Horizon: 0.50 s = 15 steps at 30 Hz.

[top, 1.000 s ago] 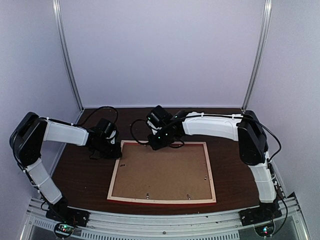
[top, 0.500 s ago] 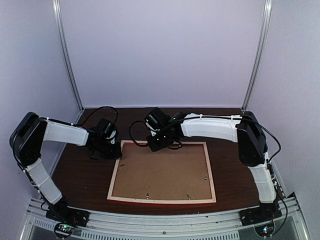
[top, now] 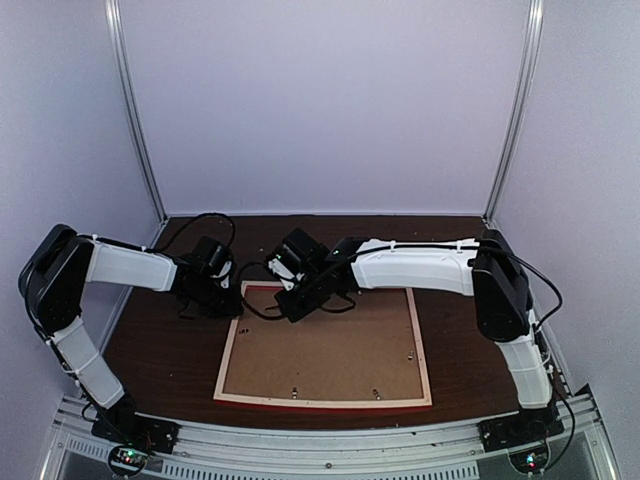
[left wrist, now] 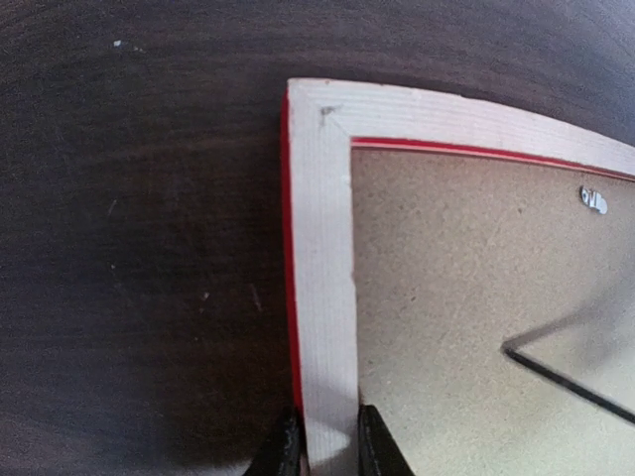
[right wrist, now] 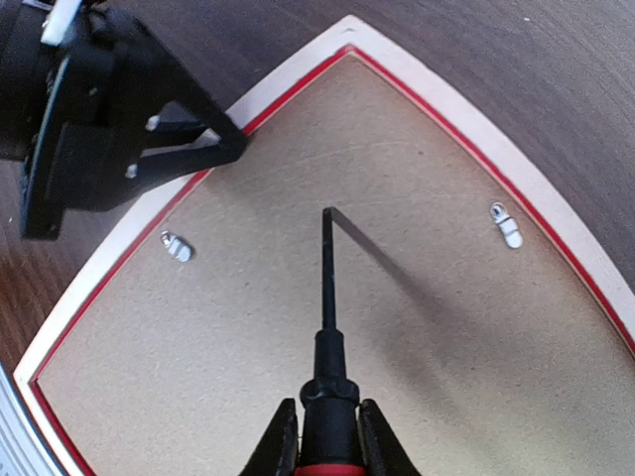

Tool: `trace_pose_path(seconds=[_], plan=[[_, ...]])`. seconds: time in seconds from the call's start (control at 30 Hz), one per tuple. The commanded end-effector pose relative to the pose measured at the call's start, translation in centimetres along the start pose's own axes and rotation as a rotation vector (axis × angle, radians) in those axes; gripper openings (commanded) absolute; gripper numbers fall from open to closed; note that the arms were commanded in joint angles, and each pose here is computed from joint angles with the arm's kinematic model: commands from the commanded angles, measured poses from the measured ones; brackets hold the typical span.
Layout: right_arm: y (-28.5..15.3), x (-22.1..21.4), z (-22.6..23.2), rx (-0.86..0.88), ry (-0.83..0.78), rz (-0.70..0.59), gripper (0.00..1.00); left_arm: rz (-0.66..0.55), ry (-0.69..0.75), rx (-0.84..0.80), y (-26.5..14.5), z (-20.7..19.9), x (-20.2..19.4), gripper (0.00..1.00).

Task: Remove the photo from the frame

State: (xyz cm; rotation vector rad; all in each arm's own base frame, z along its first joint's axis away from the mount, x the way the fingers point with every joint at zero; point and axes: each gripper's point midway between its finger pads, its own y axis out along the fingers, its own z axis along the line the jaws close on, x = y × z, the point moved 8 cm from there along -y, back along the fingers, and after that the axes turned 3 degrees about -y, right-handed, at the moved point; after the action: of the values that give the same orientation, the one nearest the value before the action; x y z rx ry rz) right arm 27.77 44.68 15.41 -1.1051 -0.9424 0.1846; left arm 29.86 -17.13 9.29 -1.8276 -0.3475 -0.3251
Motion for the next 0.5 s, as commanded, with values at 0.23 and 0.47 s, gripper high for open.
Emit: trace_pose_path(seconds=[0.23,0.47], plan=[[0.4,-2.2,0.3,-0.020,-0.031,0.104,0.00,0.148,0.006,0.099,1.1,1.9,-3.2,0.19],[-2.3,-0.4,-2.1,-0.051,0.063,0.023,0.00,0.144,0.010,0.089,1.1,1.8,-3.1,0.19]])
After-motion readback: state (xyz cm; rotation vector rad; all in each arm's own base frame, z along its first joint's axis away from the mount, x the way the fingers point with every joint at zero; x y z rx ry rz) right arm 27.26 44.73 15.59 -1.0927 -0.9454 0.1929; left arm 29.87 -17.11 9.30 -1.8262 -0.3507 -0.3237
